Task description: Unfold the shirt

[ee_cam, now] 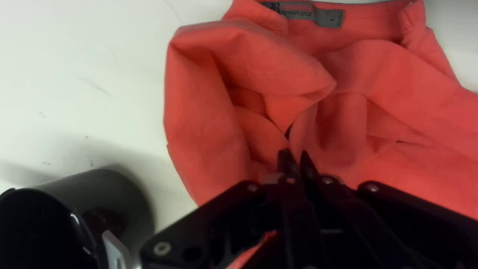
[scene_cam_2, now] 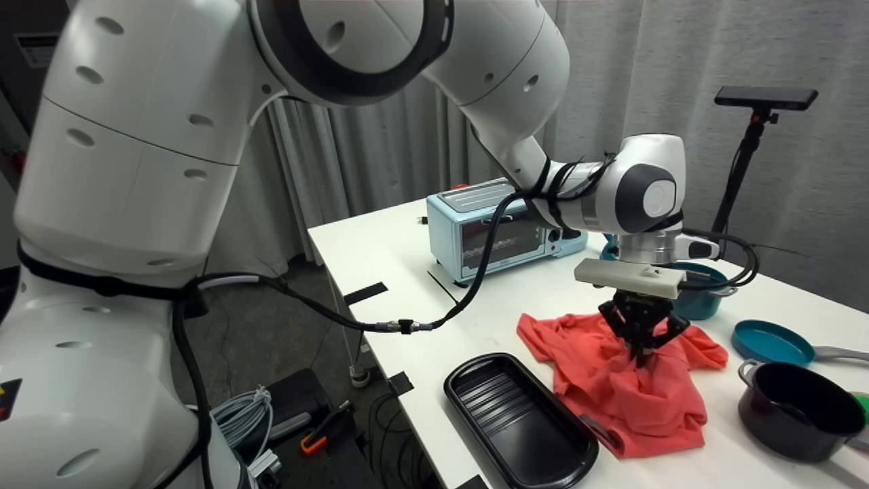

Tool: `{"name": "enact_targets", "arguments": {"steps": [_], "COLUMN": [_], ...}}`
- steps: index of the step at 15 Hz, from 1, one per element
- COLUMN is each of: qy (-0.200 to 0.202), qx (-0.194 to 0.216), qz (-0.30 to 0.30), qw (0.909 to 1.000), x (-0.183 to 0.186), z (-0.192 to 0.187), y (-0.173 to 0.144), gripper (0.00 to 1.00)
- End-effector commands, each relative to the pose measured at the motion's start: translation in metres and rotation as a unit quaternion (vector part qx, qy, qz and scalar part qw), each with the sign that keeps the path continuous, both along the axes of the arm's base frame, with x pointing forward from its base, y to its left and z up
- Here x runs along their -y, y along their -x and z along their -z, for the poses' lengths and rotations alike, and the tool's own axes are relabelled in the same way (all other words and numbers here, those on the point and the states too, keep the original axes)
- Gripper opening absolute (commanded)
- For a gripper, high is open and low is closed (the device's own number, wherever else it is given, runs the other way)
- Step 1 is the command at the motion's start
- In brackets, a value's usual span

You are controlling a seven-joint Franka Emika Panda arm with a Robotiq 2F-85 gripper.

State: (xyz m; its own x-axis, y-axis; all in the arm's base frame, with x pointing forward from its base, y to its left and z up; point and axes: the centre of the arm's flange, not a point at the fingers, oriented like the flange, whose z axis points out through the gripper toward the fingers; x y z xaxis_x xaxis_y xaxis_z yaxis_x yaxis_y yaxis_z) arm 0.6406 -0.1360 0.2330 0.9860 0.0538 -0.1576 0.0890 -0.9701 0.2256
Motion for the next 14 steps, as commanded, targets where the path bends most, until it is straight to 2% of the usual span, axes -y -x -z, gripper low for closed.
{"name": "enact_targets", "arguments": {"steps": [1,6,10,12,14], "qy": [0.024,0.095,0.182,0.217,0.234], "qx": [0.034,0.091,0.119,0.129,0.146], "qz": [0.020,0.078,0.126,0.151,0.176], "qw": [0.9989,0.9883,0.9678,0.9556,0.9450], "x": [0.016,0.045,0.057,0.056,0.051], "z": [-0.034,-0.091,-0.113,-0.114,-0.114], "y": [-0.003,-0.023,-0.044,-0.050,-0.051], "gripper": [0.01,0.01,0.01,0.31,0.44]}}
